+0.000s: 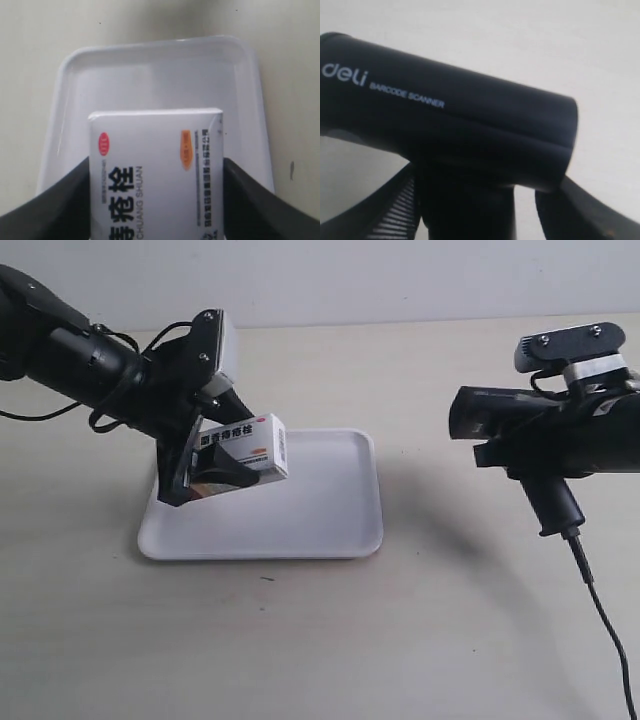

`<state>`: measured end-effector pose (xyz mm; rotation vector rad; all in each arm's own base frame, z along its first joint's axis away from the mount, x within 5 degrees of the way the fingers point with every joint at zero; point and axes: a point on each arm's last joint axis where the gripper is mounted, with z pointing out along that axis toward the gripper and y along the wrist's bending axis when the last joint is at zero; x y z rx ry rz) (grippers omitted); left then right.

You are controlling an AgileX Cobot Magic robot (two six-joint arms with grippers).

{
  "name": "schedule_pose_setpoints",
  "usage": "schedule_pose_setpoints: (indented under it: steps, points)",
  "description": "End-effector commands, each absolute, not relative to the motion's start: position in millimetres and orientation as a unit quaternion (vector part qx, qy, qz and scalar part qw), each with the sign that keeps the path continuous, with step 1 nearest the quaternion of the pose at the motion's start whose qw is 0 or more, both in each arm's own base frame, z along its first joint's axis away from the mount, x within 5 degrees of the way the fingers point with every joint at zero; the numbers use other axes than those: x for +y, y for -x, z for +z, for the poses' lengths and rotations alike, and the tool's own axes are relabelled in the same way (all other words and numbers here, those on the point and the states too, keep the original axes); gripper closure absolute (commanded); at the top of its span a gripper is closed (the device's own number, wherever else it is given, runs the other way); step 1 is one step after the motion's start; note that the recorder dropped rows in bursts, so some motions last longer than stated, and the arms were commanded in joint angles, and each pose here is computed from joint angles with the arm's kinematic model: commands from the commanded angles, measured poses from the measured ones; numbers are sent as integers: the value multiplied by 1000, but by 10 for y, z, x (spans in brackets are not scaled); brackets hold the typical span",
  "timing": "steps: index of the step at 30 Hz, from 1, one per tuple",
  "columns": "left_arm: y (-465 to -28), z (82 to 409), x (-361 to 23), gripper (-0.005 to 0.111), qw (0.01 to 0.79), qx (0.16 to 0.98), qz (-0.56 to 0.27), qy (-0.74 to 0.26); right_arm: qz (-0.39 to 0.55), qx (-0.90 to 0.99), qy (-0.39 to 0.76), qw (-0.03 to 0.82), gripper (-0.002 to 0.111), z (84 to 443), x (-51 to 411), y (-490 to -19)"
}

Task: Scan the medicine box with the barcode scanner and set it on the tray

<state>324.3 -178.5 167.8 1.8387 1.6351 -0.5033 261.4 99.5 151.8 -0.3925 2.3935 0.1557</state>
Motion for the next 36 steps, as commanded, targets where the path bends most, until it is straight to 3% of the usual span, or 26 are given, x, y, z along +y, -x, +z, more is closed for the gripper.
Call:
schedule_pose_setpoints:
  steps: [1, 7, 13, 20, 23, 27, 29, 32, 36]
  points:
    - [-3196, 1709, -2020, 104, 327, 622, -169, -692, 51, 929, 129, 342, 108, 1379, 953, -2691]
    - [-3181, 1656, -2157, 104, 330, 641, -144, -678, 40, 938, 119, 322, 108, 1157, 948, -2726]
    - [-3312, 1302, -2172, 104, 305, 668, -128, -667, 41, 942, 111, 315, 108, 1106, 947, -2728]
    - [-3371, 1105, -2157, 104, 295, 685, -110, -658, 42, 942, 108, 315, 108, 1106, 947, -2728]
    - [-3372, 1032, -2160, 104, 289, 693, -116, -650, 43, 942, 103, 315, 100, 1106, 947, -2728]
    - [-3384, 1024, -2166, 103, 293, 704, -120, -636, 45, 943, 97, 315, 73, 1106, 947, -2728]
    - [-3385, 1026, -2168, 97, 294, 706, -122, -633, 45, 943, 97, 315, 59, 1106, 947, -2728]
    - [-3390, 1024, -2162, 77, 294, 706, -117, -634, 53, 945, 76, 314, 41, 1106, 947, -2728]
    - [-3385, 1018, -2158, 40, 293, 705, -116, -635, 54, 945, 72, 314, 25, 1106, 947, -2728]
